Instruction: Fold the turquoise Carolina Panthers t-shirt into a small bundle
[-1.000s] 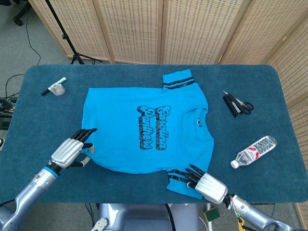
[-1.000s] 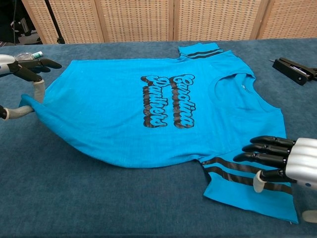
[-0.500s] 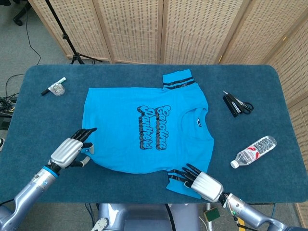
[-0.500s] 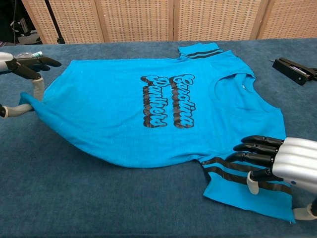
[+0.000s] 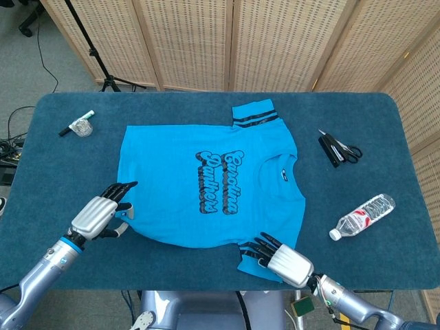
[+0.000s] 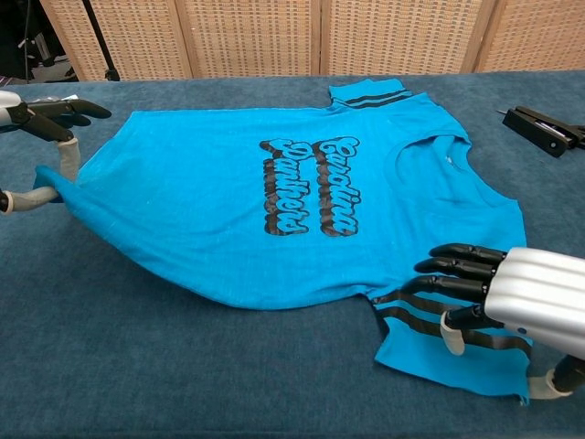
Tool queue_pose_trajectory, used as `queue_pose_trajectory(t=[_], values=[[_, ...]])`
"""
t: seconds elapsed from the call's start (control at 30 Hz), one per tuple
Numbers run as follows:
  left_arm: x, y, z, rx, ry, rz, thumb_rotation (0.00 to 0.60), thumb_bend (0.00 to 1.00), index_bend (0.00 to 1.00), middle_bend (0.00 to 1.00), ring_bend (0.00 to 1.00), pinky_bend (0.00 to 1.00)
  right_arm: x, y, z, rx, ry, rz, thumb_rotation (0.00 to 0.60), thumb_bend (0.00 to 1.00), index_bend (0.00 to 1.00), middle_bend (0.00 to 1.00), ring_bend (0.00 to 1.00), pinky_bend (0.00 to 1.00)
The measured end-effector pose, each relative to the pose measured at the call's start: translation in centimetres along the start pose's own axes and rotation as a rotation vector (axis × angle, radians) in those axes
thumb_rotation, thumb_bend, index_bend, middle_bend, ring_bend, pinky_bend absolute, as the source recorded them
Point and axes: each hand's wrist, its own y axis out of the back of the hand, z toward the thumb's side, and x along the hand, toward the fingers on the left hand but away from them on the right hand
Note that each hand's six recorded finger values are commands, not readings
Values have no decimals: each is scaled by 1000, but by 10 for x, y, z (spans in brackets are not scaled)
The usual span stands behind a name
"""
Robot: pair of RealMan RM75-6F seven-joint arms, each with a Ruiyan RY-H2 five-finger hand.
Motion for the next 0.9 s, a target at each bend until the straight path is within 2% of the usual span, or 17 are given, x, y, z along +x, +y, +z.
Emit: queue_pose_trajectory(t=[0.17, 0.5, 0.73, 0.9], values=[[0, 1, 0, 0, 0, 2, 600, 441, 797, 0, 0, 0, -1, 2, 0, -2, -3, -6, 600, 650, 457, 118, 0, 0], [0, 0, -2, -8, 2, 0, 600, 441, 797, 0, 0, 0, -1, 4, -2, -7, -10, -16, 600, 745, 457, 123, 0, 0], [0, 1, -2, -9, 3, 4, 600, 441, 797, 0, 0, 0, -4, 0, 0, -6, -10, -5, 600, 747, 464, 123, 0, 0], [0, 1, -2, -11, 4, 5, 600, 441, 797, 0, 0, 0, -4, 1, -1, -8, -13, -10, 600, 670, 533, 124, 0, 0]])
